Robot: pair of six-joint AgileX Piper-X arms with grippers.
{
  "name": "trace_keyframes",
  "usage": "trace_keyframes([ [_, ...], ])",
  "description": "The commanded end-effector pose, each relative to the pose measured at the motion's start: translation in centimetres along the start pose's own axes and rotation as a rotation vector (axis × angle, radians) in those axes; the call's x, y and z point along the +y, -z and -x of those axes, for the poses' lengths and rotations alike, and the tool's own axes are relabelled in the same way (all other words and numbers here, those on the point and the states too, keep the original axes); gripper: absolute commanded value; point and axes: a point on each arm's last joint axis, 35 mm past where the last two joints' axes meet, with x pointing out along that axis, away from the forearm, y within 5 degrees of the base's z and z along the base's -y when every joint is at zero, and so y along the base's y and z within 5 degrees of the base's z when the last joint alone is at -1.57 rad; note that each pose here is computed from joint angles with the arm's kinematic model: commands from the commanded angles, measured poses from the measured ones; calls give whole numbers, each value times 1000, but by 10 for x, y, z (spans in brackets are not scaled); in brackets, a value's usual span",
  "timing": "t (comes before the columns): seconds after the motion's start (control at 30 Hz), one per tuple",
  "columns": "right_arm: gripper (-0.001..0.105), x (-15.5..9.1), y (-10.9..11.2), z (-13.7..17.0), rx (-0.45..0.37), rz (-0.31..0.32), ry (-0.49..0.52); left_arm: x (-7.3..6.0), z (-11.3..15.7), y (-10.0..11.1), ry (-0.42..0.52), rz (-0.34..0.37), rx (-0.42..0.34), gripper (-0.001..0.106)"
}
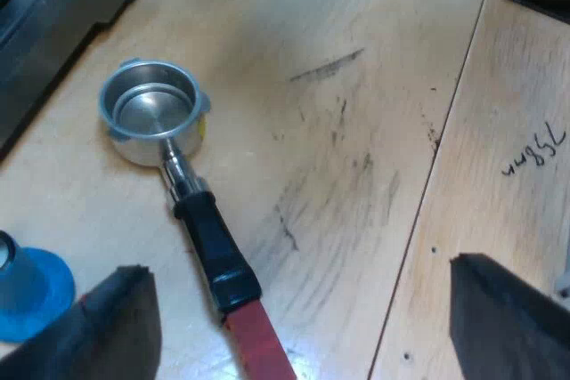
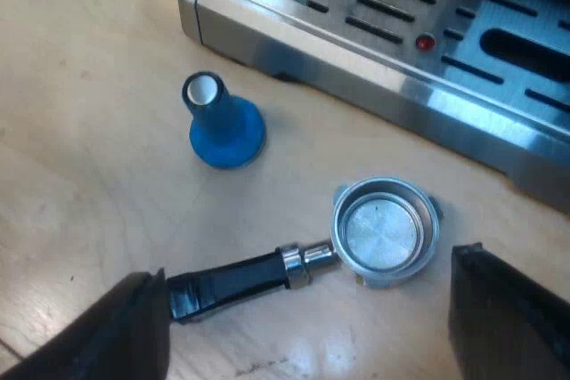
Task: Put the handle in the coffee machine
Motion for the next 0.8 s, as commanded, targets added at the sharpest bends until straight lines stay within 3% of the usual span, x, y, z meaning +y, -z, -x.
trace_keyframes([
  [0.03,75,-7,-1,1,13,24,7,1,0,-2,-14,0,-12,78],
  [0.1,76,-10,-2,-4,27,33,6,1,0,-2,-37,0,-7,83],
  [0.27,75,-17,-2,-22,89,44,-16,2,0,-2,-44,0,-6,83],
  [0.43,75,-28,-1,-51,168,3,-38,2,0,-2,-44,0,-6,83],
  [0.6,75,-32,-2,-68,187,1,-88,2,0,-2,-44,0,-6,83],
  [0.8,75,-30,-5,-89,225,95,-109,2,0,-2,-44,0,-6,83],
])
